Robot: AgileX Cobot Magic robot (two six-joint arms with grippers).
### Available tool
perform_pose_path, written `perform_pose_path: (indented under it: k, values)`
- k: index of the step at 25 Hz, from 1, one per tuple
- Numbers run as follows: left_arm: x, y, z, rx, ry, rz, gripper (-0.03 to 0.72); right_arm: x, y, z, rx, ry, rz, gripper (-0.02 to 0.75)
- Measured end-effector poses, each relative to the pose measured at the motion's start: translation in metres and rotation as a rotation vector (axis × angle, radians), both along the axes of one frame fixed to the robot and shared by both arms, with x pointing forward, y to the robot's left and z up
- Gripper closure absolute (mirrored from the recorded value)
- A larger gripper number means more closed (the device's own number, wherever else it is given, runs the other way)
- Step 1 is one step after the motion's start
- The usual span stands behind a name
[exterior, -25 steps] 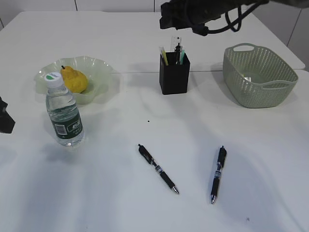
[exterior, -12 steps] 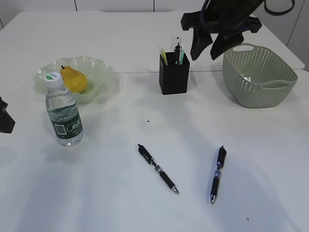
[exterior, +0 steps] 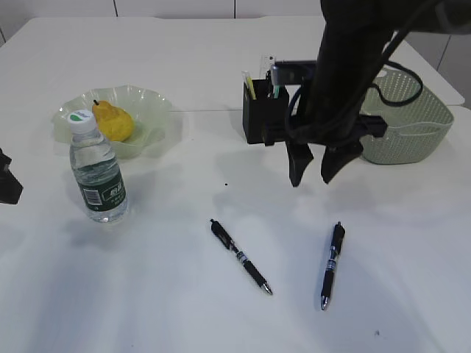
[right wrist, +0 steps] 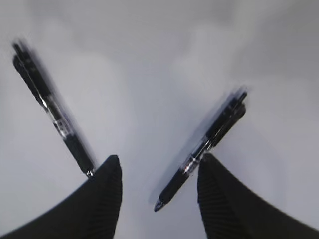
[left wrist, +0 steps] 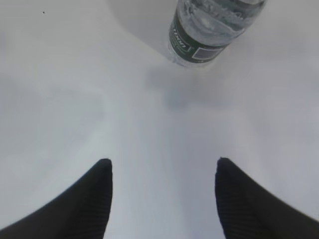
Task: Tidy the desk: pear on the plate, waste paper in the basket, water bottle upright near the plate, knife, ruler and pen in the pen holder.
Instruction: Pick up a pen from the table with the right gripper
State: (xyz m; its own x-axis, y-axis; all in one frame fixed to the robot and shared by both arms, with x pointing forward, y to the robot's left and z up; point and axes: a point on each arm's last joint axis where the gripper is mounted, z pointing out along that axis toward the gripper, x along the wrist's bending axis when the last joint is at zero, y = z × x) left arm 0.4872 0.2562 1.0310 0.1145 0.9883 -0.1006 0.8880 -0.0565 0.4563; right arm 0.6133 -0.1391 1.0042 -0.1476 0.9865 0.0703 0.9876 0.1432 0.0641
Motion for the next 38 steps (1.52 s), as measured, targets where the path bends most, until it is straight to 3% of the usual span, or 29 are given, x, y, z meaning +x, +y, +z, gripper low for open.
perform_pose_path:
  k: [3,7,13,17,28,32,38]
  values:
    - [0.000,0.000,0.000,0.000,0.001,0.000,0.232,-0.019,-0.004,-0.018,0.009,0.092,-0.015,0.371]
    - [0.000,0.000,0.000,0.000,0.002,0.000,0.232,-0.046,-0.012,-0.023,0.035,0.082,-0.062,0.371]
    - [0.000,0.000,0.000,0.000,-0.001,0.000,0.232,-0.078,-0.026,-0.035,0.040,0.083,-0.256,0.371]
    - [0.000,0.000,0.000,0.000,-0.003,0.000,0.232,-0.073,-0.025,-0.035,0.076,0.026,-0.348,0.371]
    - [0.000,0.000,0.000,-0.001,-0.005,0.001,0.232,-0.059,-0.022,-0.033,0.141,-0.113,-0.398,0.371]
    - [0.000,0.000,0.000,-0.001,-0.005,0.001,0.232,-0.057,-0.025,-0.044,0.101,-0.077,-0.509,0.371]
    - [0.000,0.000,0.000,-0.001,-0.005,0.001,0.232,-0.055,-0.027,-0.059,0.047,-0.050,-0.552,0.371]
